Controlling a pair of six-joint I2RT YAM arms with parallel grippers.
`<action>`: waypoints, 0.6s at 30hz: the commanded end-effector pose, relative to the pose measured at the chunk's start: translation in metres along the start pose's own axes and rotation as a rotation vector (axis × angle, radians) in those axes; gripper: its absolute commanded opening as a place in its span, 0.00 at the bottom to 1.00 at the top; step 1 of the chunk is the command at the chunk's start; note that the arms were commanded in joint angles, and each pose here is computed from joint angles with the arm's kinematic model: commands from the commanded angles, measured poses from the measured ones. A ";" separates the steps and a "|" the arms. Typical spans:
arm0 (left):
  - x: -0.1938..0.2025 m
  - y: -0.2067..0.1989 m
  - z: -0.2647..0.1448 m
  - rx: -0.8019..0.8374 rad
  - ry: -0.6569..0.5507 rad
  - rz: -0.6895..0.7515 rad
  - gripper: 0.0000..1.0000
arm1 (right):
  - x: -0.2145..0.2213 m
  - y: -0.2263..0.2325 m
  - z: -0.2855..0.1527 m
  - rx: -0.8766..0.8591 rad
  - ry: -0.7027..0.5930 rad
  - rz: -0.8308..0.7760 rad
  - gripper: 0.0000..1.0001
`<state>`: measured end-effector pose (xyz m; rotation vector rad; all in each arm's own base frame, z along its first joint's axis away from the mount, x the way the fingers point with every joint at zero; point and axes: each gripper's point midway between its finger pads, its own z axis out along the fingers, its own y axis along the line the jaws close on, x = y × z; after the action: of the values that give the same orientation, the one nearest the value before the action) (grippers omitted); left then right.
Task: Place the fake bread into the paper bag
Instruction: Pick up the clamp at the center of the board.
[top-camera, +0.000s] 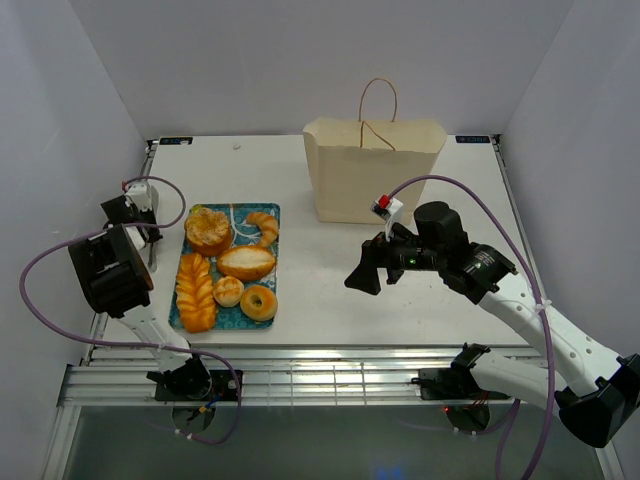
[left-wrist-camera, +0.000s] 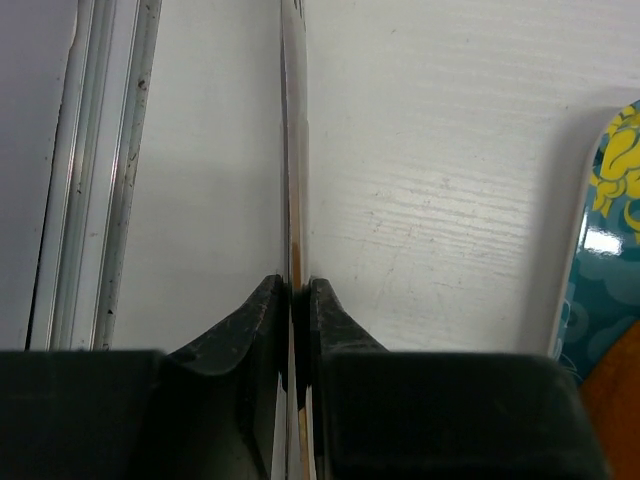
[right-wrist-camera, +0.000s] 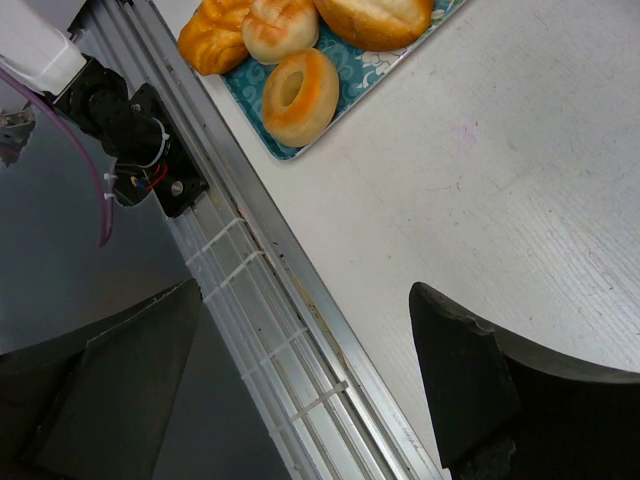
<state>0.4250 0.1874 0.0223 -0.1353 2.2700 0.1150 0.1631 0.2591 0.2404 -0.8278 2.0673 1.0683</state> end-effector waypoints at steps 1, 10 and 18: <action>0.020 -0.003 -0.020 -0.015 0.129 -0.062 0.02 | -0.019 0.006 -0.005 -0.017 -0.068 -0.045 0.90; -0.065 0.011 -0.091 -0.154 0.070 -0.242 0.00 | -0.023 0.005 -0.004 -0.005 -0.070 -0.041 0.90; -0.130 -0.035 -0.181 0.001 -0.137 -0.333 0.00 | -0.039 -0.009 -0.003 0.052 -0.092 -0.021 0.90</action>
<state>0.3870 0.1675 0.1912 -0.4753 2.1663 0.0825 0.1742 0.2603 0.2418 -0.8014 2.0767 1.0422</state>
